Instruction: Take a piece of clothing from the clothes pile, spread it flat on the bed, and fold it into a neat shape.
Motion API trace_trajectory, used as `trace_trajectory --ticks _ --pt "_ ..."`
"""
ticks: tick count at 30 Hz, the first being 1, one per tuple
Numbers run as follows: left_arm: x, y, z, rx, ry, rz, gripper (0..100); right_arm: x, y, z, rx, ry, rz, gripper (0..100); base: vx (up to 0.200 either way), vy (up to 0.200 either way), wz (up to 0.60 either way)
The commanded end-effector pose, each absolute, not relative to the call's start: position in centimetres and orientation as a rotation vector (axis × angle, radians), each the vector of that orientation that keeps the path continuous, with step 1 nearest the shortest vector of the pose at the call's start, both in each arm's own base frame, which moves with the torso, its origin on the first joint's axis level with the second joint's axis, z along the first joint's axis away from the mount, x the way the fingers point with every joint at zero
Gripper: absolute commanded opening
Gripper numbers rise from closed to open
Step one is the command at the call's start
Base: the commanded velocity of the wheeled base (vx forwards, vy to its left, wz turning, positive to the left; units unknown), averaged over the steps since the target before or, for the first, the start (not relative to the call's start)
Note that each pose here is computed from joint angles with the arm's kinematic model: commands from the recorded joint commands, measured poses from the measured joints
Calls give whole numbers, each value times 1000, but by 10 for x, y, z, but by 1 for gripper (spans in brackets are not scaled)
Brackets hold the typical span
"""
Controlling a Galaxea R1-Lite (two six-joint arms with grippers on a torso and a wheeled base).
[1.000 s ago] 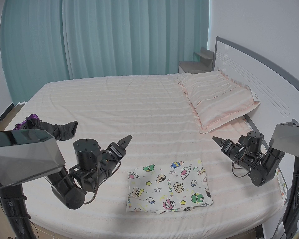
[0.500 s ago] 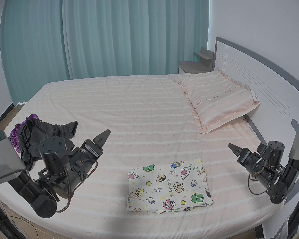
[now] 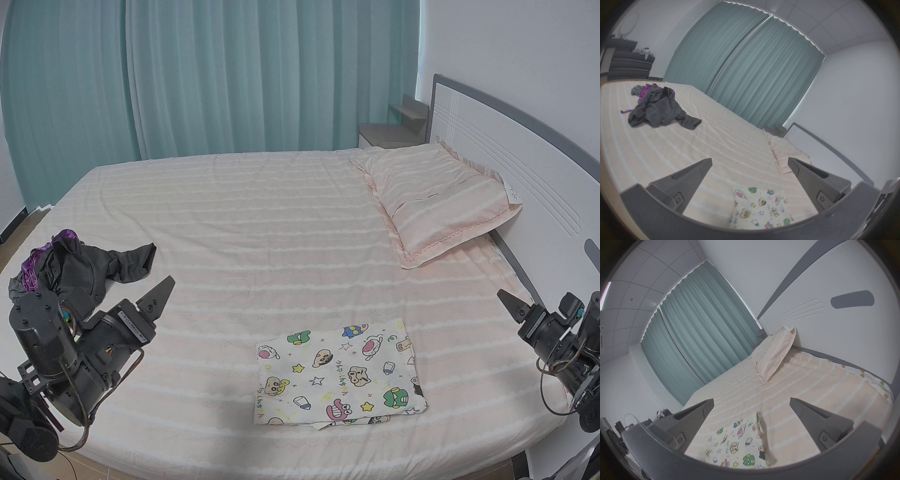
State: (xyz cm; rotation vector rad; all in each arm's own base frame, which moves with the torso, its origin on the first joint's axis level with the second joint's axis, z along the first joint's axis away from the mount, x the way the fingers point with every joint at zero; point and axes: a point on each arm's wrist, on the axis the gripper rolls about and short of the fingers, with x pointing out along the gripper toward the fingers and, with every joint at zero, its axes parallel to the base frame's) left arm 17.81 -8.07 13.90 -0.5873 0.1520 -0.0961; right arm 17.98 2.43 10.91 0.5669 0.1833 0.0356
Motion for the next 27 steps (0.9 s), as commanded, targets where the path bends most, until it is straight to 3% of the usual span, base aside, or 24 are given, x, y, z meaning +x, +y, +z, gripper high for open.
trace_trajectory --ticks 1,7,16,27 --pt "134 -58 162 -535 102 -65 100 131 17 135 549 100 67 100 0 0 0" --pt "101 -42 169 -519 111 -54 100 107 14 130 472 181 49 100 0 0 0" --pt "52 -16 176 -477 125 -6 100 57 7 125 393 169 74 100 0 0 0" --pt "28 -1 166 -434 118 91 100 28 3 117 273 108 87 100 0 0 0"
